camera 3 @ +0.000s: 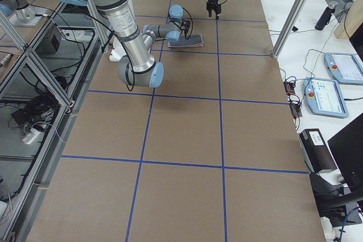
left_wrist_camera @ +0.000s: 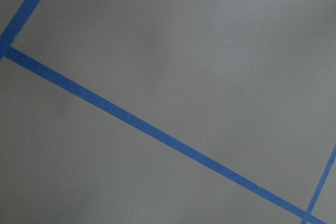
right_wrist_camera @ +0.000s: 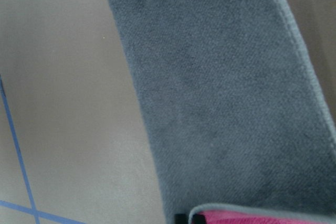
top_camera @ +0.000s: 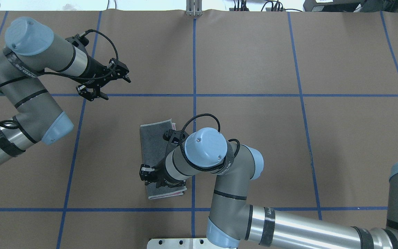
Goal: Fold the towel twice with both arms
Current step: 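Release the towel and raise the right gripper away, then move the left gripper to the folded towel's end nearest the robot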
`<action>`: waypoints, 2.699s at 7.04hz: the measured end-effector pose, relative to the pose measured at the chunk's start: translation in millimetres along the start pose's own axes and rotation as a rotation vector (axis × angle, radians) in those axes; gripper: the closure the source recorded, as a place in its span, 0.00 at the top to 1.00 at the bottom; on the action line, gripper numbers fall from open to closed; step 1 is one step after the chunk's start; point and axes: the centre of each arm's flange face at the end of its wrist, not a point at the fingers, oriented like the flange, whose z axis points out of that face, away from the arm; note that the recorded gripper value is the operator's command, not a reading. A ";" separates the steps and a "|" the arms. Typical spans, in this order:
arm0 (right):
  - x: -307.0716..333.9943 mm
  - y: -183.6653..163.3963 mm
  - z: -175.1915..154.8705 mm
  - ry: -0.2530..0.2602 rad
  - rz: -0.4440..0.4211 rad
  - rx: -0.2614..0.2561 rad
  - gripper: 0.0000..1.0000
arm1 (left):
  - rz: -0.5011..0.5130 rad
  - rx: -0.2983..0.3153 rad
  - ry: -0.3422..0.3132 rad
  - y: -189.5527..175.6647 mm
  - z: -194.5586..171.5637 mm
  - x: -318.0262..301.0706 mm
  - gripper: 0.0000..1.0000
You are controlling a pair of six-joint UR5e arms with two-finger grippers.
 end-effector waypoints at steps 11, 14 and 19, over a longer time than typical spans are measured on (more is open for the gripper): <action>143.3 -215.7 -224.8 0.039 -0.065 0.135 1.00 | -0.122 -0.028 0.028 178.0 0.4 -64.2 1.00; 158.3 -223.9 -225.0 0.058 -0.082 0.145 1.00 | -0.127 -0.028 0.002 282.8 49.2 -89.4 0.99; 157.1 -223.8 -224.7 0.055 -0.085 0.146 1.00 | -0.109 -0.049 -0.031 318.1 74.4 -99.3 0.79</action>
